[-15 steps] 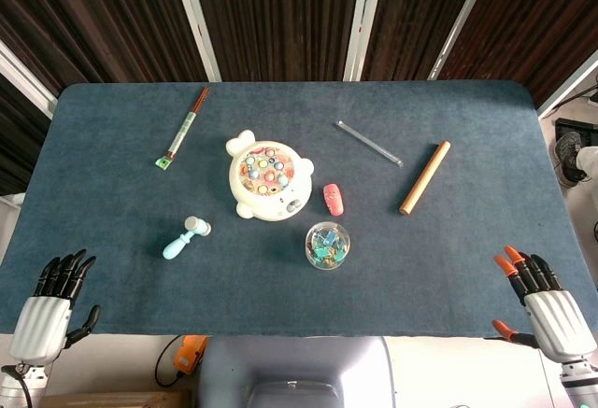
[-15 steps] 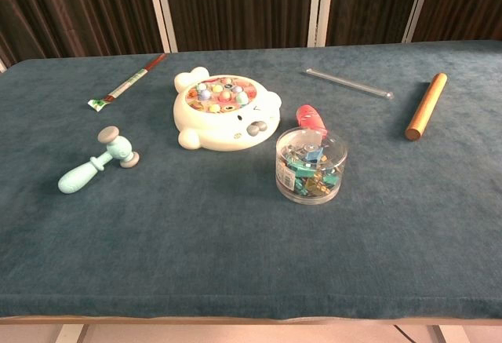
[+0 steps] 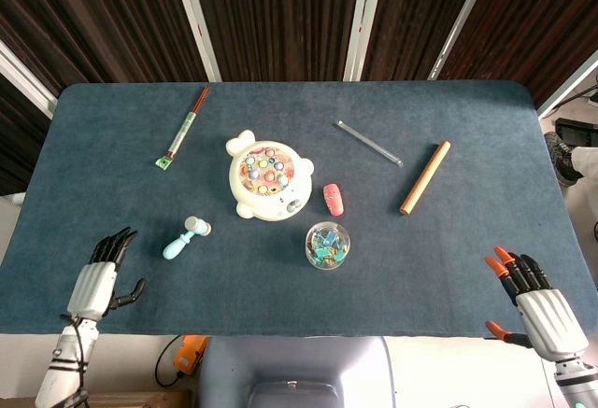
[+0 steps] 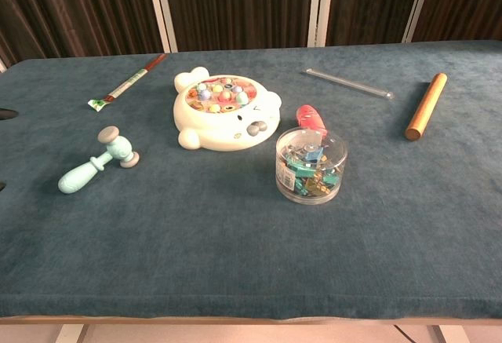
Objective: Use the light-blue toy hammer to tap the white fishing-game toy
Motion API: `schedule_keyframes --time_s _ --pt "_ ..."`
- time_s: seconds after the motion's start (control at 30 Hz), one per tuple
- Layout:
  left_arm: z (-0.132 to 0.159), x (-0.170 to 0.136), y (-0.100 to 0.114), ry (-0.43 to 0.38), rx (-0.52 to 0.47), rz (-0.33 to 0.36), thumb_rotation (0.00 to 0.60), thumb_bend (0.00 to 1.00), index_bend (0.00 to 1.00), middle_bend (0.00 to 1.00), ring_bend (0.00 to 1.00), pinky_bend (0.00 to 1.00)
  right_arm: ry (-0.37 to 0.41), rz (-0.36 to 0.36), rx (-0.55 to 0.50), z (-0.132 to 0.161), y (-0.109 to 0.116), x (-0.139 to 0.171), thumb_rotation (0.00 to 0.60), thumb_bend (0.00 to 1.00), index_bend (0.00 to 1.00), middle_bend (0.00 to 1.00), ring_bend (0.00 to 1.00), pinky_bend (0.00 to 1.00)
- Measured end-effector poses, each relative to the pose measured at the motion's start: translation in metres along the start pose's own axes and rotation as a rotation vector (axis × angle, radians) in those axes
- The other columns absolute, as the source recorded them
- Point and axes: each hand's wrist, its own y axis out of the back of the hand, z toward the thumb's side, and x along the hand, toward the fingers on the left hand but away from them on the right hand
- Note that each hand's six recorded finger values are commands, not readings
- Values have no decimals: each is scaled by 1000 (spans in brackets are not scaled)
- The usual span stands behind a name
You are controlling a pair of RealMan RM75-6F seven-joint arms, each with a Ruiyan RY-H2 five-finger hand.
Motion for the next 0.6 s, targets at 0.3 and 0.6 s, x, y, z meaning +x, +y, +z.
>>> schedule_keyframes --time_s 0.3,0.6 --pt "25 53 -29 71 -48 -18 600 337 231 144 40 71 1 18 0 0 -2 -3 600 321 0 0 0 0" --pt "45 70 -48 90 4 -53 600 301 246 161 72 90 5 27 -2 0 -3 -4 600 321 0 0 0 0"
